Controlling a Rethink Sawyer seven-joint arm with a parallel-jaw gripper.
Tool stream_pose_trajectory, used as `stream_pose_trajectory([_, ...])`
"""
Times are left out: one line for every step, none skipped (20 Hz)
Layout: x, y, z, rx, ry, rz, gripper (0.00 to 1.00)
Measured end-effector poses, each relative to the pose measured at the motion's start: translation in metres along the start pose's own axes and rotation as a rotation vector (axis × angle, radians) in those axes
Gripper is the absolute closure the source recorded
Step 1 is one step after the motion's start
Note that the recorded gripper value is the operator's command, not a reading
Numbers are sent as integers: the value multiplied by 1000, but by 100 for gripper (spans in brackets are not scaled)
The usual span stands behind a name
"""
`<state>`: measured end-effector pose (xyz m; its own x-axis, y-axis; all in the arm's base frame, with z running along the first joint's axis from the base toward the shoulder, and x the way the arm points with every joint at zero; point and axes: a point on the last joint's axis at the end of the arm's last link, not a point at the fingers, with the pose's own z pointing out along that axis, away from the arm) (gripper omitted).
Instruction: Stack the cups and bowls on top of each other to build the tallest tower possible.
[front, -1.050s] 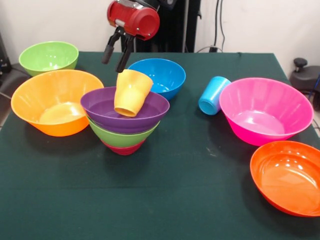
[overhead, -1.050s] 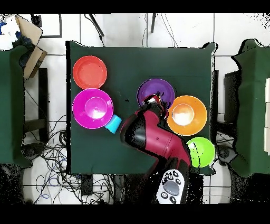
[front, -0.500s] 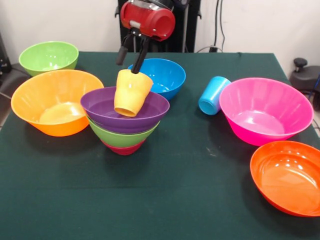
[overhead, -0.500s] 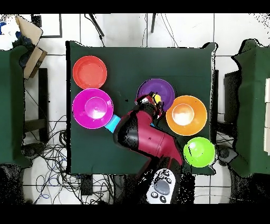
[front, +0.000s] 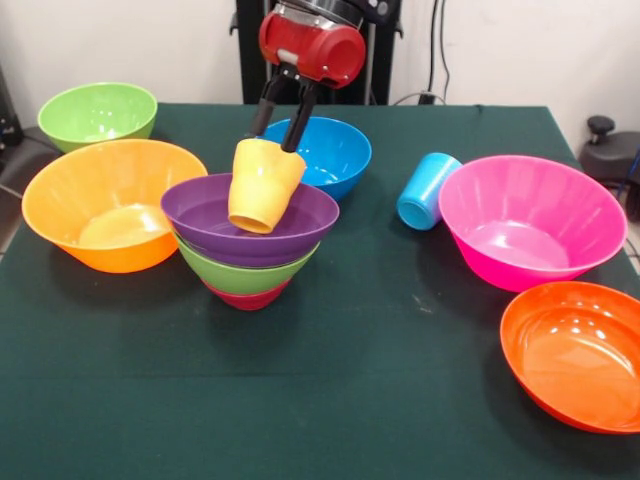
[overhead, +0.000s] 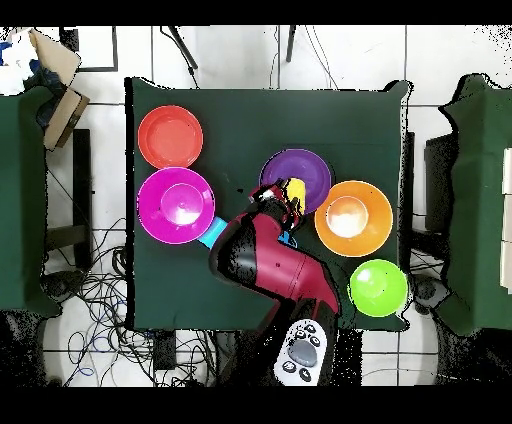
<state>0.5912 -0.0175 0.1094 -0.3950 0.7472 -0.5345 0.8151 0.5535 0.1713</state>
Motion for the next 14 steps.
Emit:
stream_pose_trajectory([2,-1,0,2,5,1,0])
stream_pose_trajectory([4,-2,1,4,10,3,0])
stream_pose_trajectory([6,-3,1,6,15,4,0])
stream_pose_trajectory([9,-4,1,8,20,5,0])
stream_pose_trajectory([12,-6,1,13,26,7,0])
stream_pose_trajectory([15,-7,1,17,31,9,0])
stream_pose_trajectory([16,-8,1,19,33,10,0])
stream_pose_trajectory([17,-9,2,21,35,12,0])
stream_pose_trajectory([20,-11,2,26,39,16,0])
stream_pose_trajectory([22,-12,2,31,42,21,0])
stream_pose_trajectory([24,-12,2,32,43,23,0])
stream_pose_trajectory([26,-12,1,34,45,26,0])
stream_pose_trajectory([29,-11,0,36,48,32,0])
stream_pose_trajectory([32,-9,-2,36,49,37,0])
